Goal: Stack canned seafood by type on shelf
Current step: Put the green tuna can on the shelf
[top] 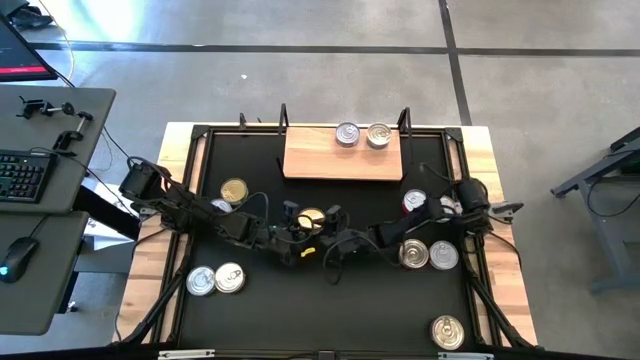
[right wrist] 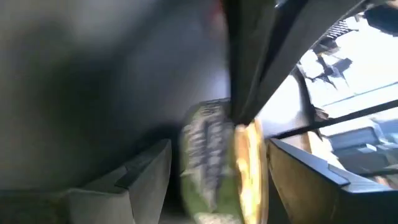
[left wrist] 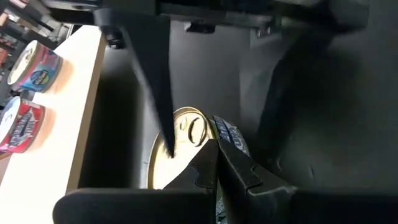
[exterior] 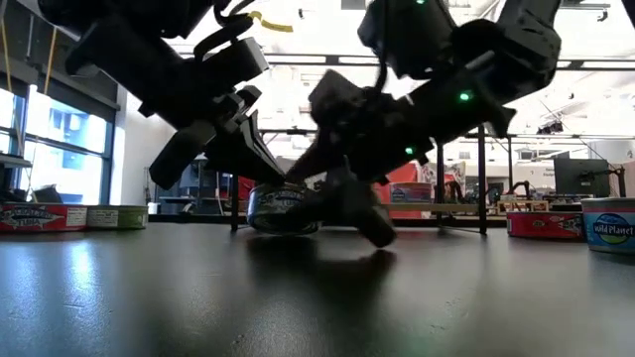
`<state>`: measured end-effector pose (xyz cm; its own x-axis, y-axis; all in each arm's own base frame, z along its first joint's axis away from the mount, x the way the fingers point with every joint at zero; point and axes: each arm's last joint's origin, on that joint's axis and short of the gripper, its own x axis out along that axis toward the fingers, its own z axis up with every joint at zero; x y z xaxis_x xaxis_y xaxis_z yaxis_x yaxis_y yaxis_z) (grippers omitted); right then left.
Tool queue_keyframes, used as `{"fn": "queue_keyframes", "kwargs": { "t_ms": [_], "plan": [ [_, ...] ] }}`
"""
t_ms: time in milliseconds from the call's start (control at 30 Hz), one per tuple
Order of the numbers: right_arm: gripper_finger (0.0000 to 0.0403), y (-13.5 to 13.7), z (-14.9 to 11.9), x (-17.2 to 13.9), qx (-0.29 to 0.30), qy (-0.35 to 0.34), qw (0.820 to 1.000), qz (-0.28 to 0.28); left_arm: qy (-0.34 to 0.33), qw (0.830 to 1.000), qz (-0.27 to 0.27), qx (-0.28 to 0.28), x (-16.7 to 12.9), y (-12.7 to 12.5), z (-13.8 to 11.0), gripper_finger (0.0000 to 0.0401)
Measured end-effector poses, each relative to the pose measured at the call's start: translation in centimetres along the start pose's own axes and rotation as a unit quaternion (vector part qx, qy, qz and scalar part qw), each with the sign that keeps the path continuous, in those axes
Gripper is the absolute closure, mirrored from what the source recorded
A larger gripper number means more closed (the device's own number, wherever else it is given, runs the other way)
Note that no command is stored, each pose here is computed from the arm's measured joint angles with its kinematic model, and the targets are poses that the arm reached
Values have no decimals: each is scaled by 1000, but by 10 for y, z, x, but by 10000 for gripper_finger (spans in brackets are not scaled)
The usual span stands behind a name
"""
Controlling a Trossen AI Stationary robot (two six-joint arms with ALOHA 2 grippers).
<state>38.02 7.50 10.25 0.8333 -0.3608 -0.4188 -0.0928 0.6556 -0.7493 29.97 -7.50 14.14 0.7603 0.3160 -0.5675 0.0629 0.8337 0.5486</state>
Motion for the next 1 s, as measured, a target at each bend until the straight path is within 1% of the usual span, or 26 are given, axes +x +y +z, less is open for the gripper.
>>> {"fn": "queue_keyframes", "kwargs": {
  "t_ms": [100,200,300,500,667,767,833,933,1000],
  "plan": [
    [148,-1,5,6,-3,17,1000,-25,0,1000,4,-1,0,1,0,401],
    [164,-3,8,8,-9,25,999,-21,-1,1000,3,-2,0,0,0,401],
    [197,-4,8,10,-7,41,999,-17,-7,1000,-3,-2,-3,-1,2,401],
    [269,-7,3,14,30,67,997,-5,-23,1000,-1,1,-10,-4,8,401],
    [311,-8,2,14,43,71,997,-6,-37,999,22,-5,-25,-4,15,400],
    [320,-8,4,9,74,89,993,-30,-22,999,22,-20,-30,-1,13,393],
    [319,-10,5,2,109,106,988,-40,-4,999,21,-38,-29,2,9,379],
    [306,-21,12,-15,176,115,977,-43,15,998,-3,-69,-21,7,2,349],
    [293,-26,12,-26,214,132,968,-28,14,996,-20,-91,-14,9,-3,326]
  ]
}}
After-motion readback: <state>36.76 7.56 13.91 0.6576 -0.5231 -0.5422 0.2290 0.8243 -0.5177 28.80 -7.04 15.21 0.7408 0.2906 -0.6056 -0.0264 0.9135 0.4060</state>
